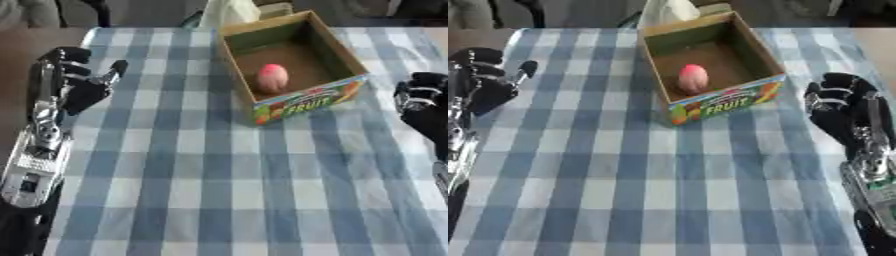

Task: Pick up objects on the table and place them in the box.

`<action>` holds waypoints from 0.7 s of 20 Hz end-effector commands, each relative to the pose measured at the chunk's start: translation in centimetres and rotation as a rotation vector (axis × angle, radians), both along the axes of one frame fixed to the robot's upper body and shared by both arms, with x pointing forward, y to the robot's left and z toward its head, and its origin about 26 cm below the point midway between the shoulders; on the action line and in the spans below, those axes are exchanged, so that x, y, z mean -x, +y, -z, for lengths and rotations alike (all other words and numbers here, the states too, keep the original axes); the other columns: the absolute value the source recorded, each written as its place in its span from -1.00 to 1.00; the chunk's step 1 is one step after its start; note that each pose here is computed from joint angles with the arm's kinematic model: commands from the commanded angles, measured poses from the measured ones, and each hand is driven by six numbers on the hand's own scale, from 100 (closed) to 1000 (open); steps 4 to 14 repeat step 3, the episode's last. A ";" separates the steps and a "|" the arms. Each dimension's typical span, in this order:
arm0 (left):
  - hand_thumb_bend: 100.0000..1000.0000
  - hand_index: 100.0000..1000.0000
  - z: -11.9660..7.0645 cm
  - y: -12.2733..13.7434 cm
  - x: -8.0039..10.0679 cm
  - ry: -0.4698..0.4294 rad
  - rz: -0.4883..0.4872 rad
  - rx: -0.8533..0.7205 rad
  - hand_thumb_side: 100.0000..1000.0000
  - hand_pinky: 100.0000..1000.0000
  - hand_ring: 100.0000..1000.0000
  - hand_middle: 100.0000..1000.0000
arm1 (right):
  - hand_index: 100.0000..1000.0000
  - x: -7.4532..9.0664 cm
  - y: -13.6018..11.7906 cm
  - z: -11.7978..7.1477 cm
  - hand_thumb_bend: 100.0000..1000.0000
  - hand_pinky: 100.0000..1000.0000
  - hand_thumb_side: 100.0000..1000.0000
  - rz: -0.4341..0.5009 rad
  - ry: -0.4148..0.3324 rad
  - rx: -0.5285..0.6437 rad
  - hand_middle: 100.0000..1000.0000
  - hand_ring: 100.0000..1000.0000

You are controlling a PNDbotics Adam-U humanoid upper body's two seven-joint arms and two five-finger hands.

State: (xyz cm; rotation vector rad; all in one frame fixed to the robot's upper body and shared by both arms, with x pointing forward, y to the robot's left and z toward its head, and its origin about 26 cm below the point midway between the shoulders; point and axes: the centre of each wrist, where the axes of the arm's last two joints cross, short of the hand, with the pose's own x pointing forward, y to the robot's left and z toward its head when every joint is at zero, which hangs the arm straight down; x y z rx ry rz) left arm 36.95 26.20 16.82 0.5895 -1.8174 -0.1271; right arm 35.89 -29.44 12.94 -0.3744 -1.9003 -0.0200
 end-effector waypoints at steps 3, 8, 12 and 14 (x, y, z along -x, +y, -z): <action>0.19 0.26 -0.9 0.9 0.5 -0.063 0.037 0.046 -0.58 0.08 0.13 0.10 | 0.31 -0.1 -0.5 -1.1 -0.78 0.13 -0.99 0.005 -0.030 -0.001 0.14 0.20; 0.19 0.26 -0.9 0.9 0.5 -0.063 0.037 0.046 -0.58 0.08 0.13 0.10 | 0.31 -0.1 -0.5 -1.1 -0.78 0.13 -0.99 0.005 -0.030 -0.001 0.14 0.20; 0.19 0.26 -0.9 0.9 0.5 -0.063 0.037 0.046 -0.58 0.08 0.13 0.10 | 0.31 -0.1 -0.5 -1.1 -0.78 0.13 -0.99 0.005 -0.030 -0.001 0.14 0.20; 0.19 0.26 -0.9 0.9 0.5 -0.063 0.037 0.046 -0.58 0.08 0.13 0.10 | 0.31 -0.1 -0.5 -1.1 -0.78 0.13 -0.99 0.005 -0.030 -0.001 0.14 0.20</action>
